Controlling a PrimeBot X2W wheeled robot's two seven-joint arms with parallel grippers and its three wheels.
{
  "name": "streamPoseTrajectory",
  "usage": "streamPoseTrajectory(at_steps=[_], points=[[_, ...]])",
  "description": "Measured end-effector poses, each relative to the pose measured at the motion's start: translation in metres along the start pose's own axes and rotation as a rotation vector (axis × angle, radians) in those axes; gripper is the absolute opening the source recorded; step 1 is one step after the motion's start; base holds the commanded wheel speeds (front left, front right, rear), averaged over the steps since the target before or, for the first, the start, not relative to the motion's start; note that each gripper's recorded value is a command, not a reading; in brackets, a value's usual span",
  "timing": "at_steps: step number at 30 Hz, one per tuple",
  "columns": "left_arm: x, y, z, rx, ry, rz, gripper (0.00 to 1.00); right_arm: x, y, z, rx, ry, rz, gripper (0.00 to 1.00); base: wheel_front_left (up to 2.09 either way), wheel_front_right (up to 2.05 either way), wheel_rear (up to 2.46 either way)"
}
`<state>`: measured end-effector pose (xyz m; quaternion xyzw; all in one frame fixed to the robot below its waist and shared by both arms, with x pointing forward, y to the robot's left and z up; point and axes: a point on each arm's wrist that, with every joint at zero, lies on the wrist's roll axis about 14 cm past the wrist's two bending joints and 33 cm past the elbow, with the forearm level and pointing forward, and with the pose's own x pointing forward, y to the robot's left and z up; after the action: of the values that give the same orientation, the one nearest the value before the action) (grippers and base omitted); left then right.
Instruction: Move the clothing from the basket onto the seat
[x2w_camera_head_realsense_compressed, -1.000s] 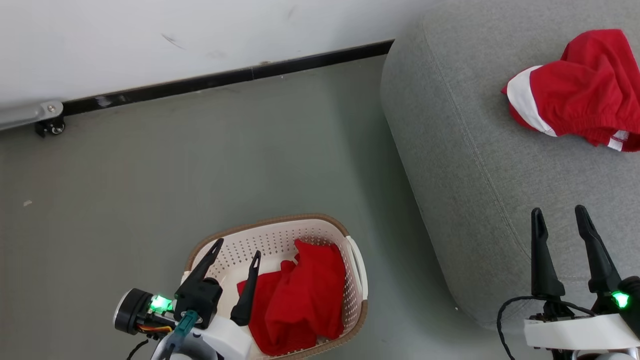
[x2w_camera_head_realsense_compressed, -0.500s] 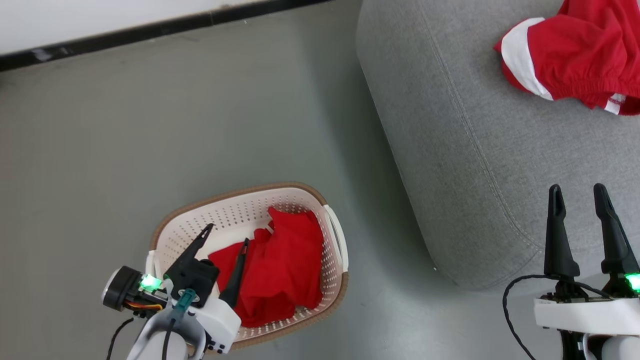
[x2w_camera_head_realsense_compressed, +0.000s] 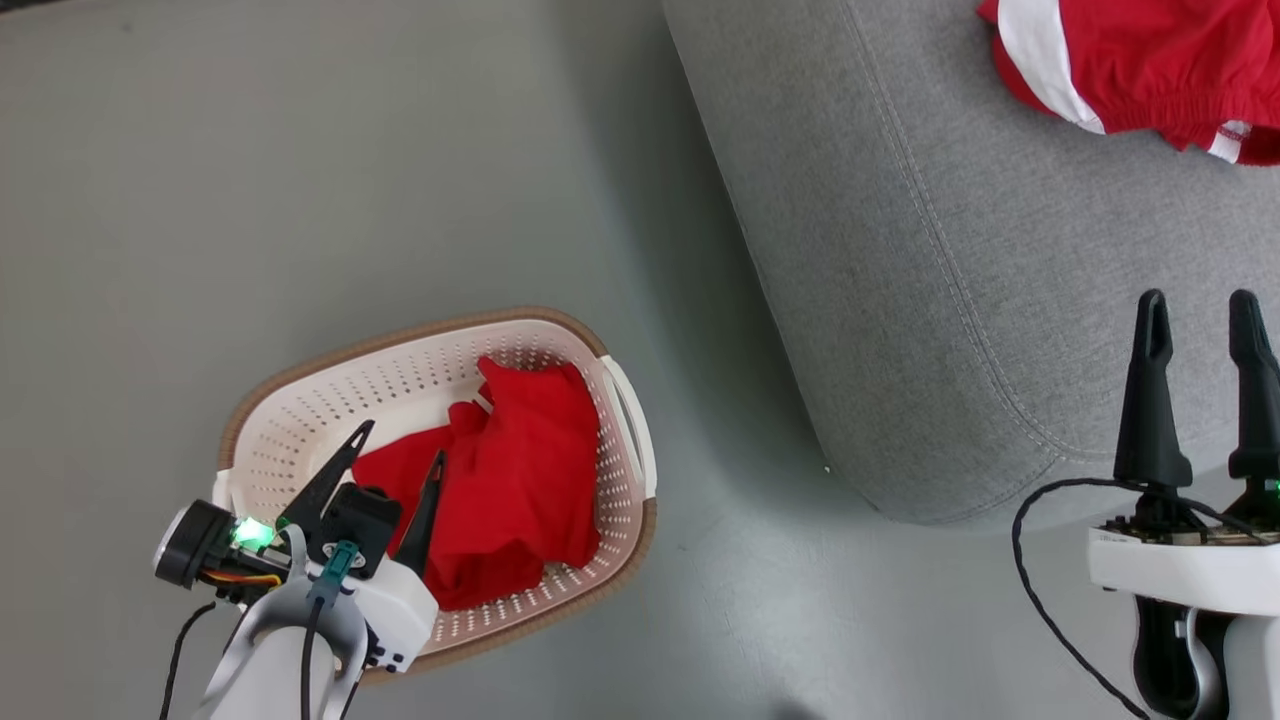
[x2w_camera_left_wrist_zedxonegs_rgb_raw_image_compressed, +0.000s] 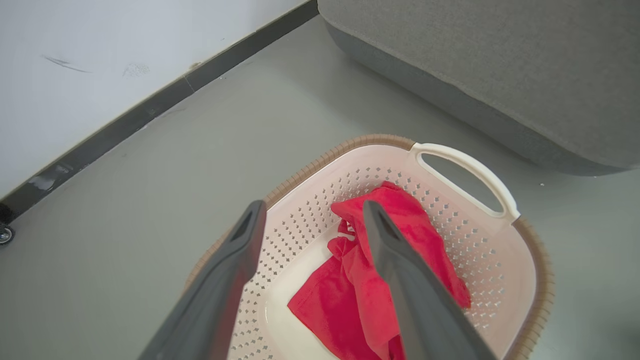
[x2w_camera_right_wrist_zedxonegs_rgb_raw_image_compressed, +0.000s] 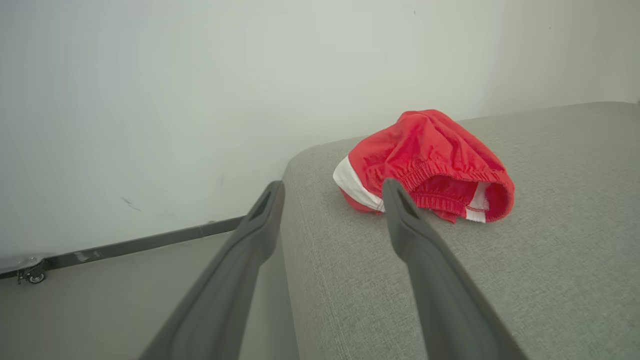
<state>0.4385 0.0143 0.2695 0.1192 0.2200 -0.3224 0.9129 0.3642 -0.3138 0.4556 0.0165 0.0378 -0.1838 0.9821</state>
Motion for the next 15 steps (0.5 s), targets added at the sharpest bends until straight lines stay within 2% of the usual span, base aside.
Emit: streamPoseTrajectory(at_steps=[10, 15], points=[[0.015, -0.019, -0.042, 0.037, 0.097, -0.088, 1.0, 0.015, 0.002, -0.009, 0.0, 0.018, -0.006, 1.0, 0.0, 0.0, 0.0], [0.024, -0.018, -0.052, 0.051, 0.115, -0.104, 1.0, 0.017, 0.001, -0.017, -0.005, 0.04, -0.009, 1.0, 0.0, 0.0, 0.0]])
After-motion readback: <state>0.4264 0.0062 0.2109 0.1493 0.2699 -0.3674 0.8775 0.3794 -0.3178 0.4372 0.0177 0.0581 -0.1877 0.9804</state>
